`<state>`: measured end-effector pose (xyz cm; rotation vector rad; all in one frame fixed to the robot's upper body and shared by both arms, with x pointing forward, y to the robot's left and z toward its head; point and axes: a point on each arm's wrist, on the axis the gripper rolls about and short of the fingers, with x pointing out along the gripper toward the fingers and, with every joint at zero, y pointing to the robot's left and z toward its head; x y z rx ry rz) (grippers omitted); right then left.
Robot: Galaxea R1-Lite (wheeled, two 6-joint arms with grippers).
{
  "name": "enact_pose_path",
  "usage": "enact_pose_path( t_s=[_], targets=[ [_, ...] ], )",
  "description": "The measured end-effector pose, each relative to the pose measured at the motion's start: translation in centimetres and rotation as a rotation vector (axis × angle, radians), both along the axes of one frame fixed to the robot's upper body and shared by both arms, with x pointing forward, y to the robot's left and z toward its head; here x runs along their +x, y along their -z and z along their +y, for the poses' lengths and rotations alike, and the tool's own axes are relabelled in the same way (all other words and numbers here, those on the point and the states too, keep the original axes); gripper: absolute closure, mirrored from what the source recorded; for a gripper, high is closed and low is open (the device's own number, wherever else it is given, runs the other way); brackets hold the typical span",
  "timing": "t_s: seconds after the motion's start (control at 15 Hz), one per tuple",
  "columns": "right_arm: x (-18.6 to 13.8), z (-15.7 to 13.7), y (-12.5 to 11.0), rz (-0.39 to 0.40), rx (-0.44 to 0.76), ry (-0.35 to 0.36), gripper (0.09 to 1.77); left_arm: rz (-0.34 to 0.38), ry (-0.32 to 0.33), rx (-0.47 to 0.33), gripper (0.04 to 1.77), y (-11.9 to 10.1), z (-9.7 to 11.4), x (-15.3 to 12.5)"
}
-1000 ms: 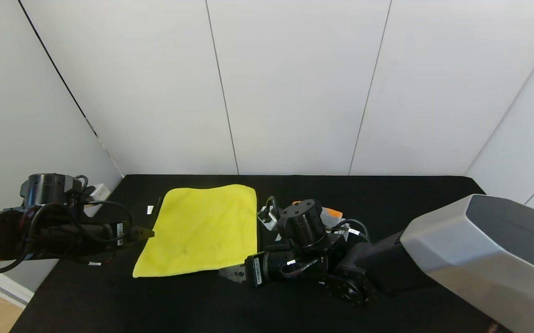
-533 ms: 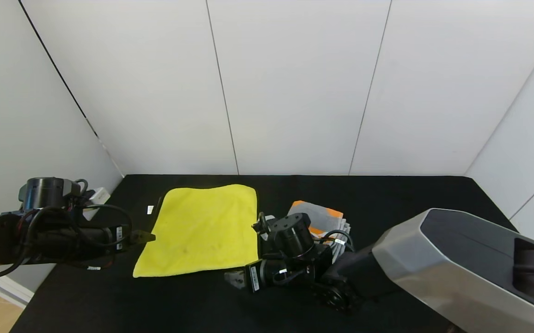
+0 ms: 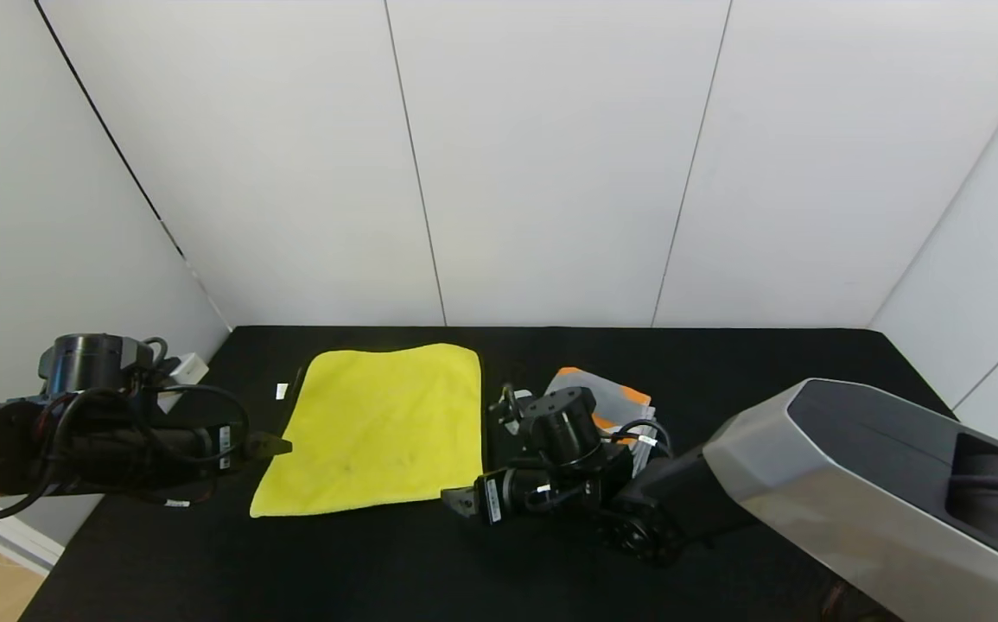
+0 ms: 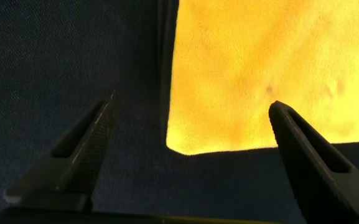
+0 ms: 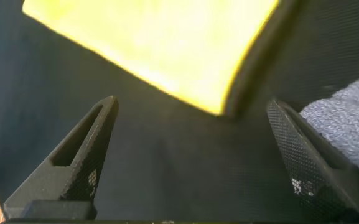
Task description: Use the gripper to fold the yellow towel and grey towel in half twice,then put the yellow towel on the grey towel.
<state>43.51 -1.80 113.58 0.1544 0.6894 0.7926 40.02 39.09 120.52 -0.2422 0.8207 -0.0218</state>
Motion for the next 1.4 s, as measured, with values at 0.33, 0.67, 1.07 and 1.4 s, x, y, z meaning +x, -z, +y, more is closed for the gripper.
enact_pose_path(
  t_s=[0.33, 0.67, 1.07, 1.4],
  targets=[
    [-0.1, 0.2, -0.3, -0.008, 0.007, -0.004, 0.15, 0.005, -0.001, 0.0, 0.09, 0.1, 0.0, 0.0],
    [-0.8, 2.2, -0.1, -0.021, 0.022, -0.044, 0.15, 0.005, 0.029, -0.04, 0.09, 0.3, -0.2, 0.0],
    [-1.1, 3.0, 0.3, -0.021, 0.028, -0.058, 0.15, 0.041, 0.046, -0.078, 0.09, 1.5, -0.1, 0.0],
    [-0.7, 2.5, 0.3, -0.025, 0.03, -0.045, 0.15, 0.082, 0.038, -0.091, 0.09, 2.7, 0.1, 0.0]
  ],
)
